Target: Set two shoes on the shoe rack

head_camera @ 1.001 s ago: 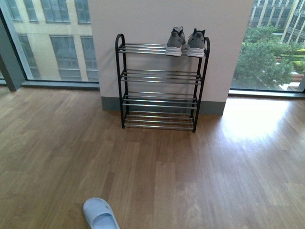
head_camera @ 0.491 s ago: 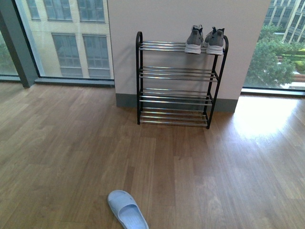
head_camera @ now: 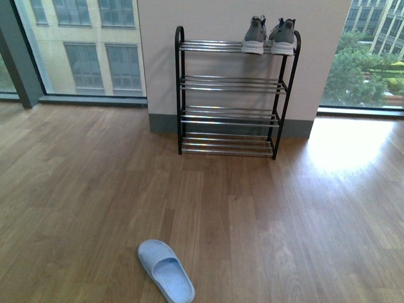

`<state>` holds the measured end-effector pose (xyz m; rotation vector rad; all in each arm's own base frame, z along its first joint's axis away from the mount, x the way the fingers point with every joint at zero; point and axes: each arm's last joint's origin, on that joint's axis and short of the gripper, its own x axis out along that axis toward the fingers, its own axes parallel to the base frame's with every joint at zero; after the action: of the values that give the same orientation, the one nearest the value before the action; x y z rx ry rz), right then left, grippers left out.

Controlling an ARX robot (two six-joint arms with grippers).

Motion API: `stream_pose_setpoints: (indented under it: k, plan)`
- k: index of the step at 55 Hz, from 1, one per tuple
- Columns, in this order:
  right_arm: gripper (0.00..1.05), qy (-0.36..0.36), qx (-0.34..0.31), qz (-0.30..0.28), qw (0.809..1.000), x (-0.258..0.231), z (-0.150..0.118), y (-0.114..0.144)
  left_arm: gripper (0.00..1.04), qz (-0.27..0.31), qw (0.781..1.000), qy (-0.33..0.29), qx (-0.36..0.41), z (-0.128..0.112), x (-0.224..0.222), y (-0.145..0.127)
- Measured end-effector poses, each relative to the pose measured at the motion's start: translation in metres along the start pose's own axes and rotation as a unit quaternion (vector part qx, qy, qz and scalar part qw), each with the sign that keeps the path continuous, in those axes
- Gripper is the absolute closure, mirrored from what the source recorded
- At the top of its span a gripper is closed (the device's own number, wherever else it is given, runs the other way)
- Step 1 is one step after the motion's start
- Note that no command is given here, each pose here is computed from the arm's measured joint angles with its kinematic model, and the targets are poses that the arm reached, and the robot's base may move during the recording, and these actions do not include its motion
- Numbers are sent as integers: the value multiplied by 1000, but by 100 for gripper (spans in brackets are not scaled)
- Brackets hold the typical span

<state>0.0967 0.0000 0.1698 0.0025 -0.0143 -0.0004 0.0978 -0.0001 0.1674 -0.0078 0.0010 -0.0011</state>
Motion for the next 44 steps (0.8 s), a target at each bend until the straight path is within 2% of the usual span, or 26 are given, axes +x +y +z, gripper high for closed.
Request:
stream_pose_setpoints:
  k: [44]
  plan:
    - [9,0,0,0,1000,0,0,0,9,0,1000,0,0,0,0,0]
